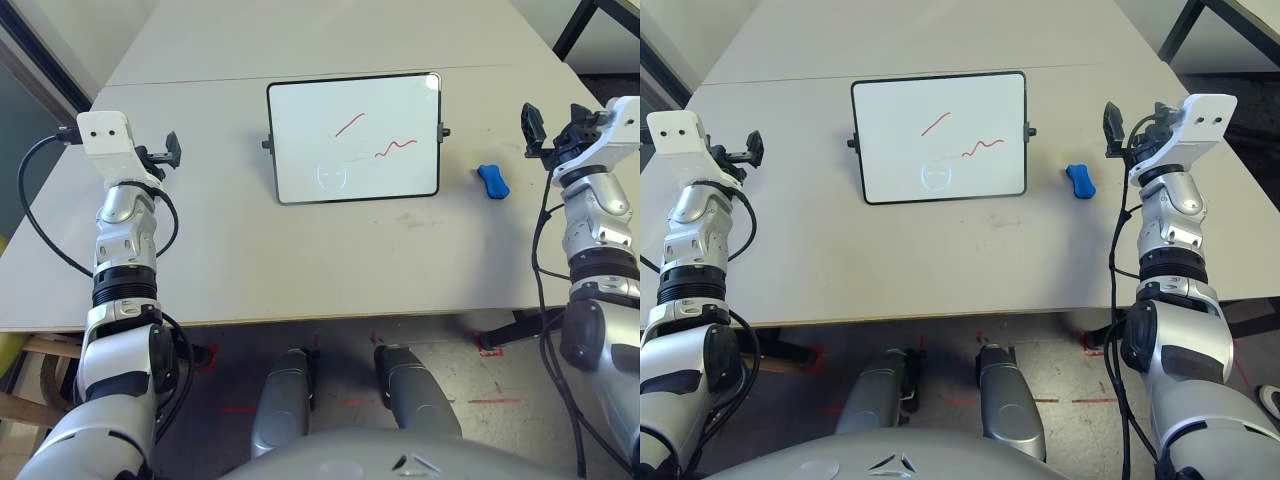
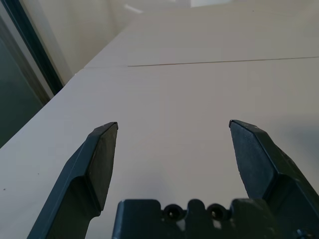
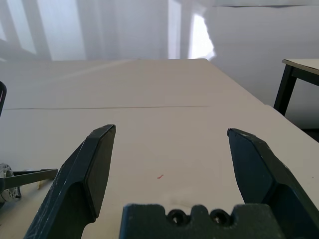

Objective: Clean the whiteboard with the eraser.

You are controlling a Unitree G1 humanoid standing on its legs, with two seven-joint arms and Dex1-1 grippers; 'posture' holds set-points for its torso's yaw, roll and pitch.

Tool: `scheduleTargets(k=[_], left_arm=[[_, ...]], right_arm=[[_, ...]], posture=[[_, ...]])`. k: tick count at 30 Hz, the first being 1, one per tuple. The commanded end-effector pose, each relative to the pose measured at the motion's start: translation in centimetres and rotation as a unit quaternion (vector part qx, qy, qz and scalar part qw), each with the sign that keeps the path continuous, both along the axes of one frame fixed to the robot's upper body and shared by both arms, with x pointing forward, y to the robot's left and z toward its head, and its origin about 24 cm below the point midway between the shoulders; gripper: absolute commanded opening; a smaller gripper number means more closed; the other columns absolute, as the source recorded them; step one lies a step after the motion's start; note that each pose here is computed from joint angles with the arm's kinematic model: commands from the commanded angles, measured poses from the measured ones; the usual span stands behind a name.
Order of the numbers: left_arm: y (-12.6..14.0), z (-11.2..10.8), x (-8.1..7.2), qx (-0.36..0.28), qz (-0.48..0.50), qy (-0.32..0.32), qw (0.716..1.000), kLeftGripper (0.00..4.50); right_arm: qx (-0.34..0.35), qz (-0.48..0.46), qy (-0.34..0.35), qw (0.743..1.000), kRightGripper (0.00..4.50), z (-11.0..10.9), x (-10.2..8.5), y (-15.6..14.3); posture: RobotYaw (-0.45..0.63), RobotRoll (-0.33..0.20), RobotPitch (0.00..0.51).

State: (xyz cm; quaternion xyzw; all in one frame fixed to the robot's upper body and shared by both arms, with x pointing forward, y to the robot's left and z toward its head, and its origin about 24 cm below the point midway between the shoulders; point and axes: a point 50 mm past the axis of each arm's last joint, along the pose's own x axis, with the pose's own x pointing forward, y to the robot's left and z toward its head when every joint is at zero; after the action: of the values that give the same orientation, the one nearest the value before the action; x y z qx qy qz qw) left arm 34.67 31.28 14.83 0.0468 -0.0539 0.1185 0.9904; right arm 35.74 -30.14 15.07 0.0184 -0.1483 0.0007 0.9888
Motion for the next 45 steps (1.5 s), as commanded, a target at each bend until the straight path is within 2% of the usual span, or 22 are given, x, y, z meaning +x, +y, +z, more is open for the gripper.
scheduleTargets(k=[1, 9, 15, 22, 26, 30, 33, 35, 39, 45], left_arm=[[0.4, 0.0, 0.0, 0.003, 0.003, 0.003, 1.000, 4.50], [-0.1, 0.1, 0.3, 0.002, -0.006, 0.002, 1.000, 4.50], [-0.5, 1.3, 0.4, -0.009, -0.048, -0.010, 0.999, 4.50], [-2.5, 2.8, -0.5, -0.006, -0.180, -0.011, 0.984, 4.50], [-5.7, 3.2, -2.3, 0.011, -0.312, 0.005, 0.950, 4.50], [-8.3, 2.9, -4.1, 0.020, -0.416, 0.039, 0.908, 4.50], [-9.3, 2.5, -4.7, 0.025, -0.448, 0.057, 0.892, 4.50], [-9.8, 2.2, -4.5, 0.022, -0.453, 0.062, 0.889, 4.50], [-10.6, 1.8, -4.1, 0.023, -0.456, 0.067, 0.887, 4.50], [-11.1, 1.5, -3.6, 0.023, -0.457, 0.068, 0.887, 4.50]], right_arm=[[0.002, -0.006, 0.001, 1.000, 4.49, -0.2, -0.1, -0.2], [0.003, -0.009, 0.002, 1.000, 4.49, -0.2, -0.1, -0.4], [0.005, -0.010, 0.008, 1.000, 4.49, -0.3, 0.0, -0.3], [0.007, -0.013, 0.019, 1.000, 4.49, -0.7, 0.1, -0.2], [0.010, -0.017, 0.036, 0.999, 4.49, -1.0, 0.1, -0.4], [0.013, -0.017, 0.068, 0.997, 4.49, -1.0, 0.3, -0.7], [0.001, -0.001, 0.100, 0.995, 4.49, -0.5, 0.5, -0.7], [-0.028, 0.020, 0.115, 0.993, 4.49, 0.3, 0.5, -0.6], [-0.072, 0.056, 0.193, 0.977, 4.49, 1.7, 0.4, -0.8], [-0.135, 0.089, 0.338, 0.927, 4.49, 2.5, -0.2, -0.8]], posture=[[-0.11, 0.000, 0.132], [-0.11, 0.000, 0.130], [-0.10, 0.000, 0.132], [-0.10, 0.000, 0.138], [-0.10, 0.000, 0.143], [-0.11, 0.000, 0.151], [-0.12, 0.000, 0.154], [-0.13, 0.000, 0.155], [-0.14, 0.000, 0.156], [-0.16, 0.000, 0.156]])
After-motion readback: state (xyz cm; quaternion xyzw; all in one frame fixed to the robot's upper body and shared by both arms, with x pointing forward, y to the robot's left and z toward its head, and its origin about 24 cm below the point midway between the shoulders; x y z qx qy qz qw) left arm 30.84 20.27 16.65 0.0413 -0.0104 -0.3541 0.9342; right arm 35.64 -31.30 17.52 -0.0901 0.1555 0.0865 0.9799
